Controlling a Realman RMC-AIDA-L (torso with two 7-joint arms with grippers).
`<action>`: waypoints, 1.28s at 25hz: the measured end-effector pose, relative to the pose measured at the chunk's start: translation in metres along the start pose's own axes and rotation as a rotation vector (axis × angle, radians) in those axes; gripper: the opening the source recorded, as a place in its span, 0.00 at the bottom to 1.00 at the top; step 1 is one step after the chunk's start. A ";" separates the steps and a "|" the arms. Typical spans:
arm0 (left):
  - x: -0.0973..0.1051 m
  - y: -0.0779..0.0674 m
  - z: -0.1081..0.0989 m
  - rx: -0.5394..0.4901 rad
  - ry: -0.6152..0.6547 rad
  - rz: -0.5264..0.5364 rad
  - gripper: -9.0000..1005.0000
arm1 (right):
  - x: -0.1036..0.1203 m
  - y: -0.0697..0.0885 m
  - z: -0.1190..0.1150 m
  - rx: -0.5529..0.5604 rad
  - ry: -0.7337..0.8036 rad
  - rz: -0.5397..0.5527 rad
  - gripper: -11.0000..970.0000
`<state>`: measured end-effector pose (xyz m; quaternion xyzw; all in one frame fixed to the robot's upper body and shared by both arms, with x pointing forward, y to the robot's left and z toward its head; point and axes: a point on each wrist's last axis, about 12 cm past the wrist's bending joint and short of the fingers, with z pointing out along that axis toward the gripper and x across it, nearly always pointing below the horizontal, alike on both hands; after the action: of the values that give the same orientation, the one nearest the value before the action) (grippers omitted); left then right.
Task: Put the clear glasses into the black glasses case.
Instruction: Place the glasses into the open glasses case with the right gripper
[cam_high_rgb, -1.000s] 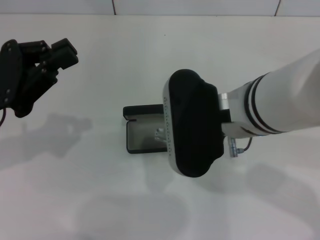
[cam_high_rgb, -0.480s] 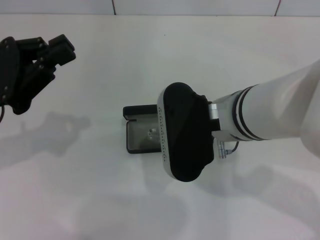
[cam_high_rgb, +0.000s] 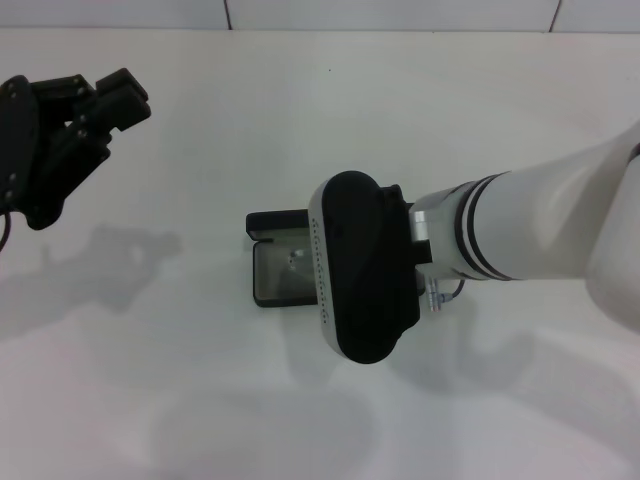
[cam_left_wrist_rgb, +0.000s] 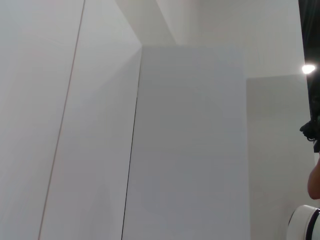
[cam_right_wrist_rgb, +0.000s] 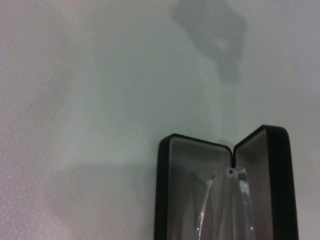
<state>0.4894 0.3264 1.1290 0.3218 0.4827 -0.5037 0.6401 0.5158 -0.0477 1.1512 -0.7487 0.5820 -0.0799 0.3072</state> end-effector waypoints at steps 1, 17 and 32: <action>0.000 0.000 0.000 0.000 0.000 0.000 0.10 | 0.000 0.000 0.000 0.001 -0.003 -0.002 0.14; 0.000 0.000 -0.001 -0.002 0.001 -0.001 0.10 | -0.002 0.003 0.006 0.014 -0.028 -0.019 0.14; 0.001 -0.002 -0.002 -0.009 0.002 -0.004 0.10 | -0.001 0.004 0.011 0.019 -0.036 -0.017 0.14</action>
<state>0.4873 0.3276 1.1273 0.3187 0.4861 -0.5026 0.6400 0.5172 -0.0438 1.1401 -0.7520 0.5691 -0.0747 0.3241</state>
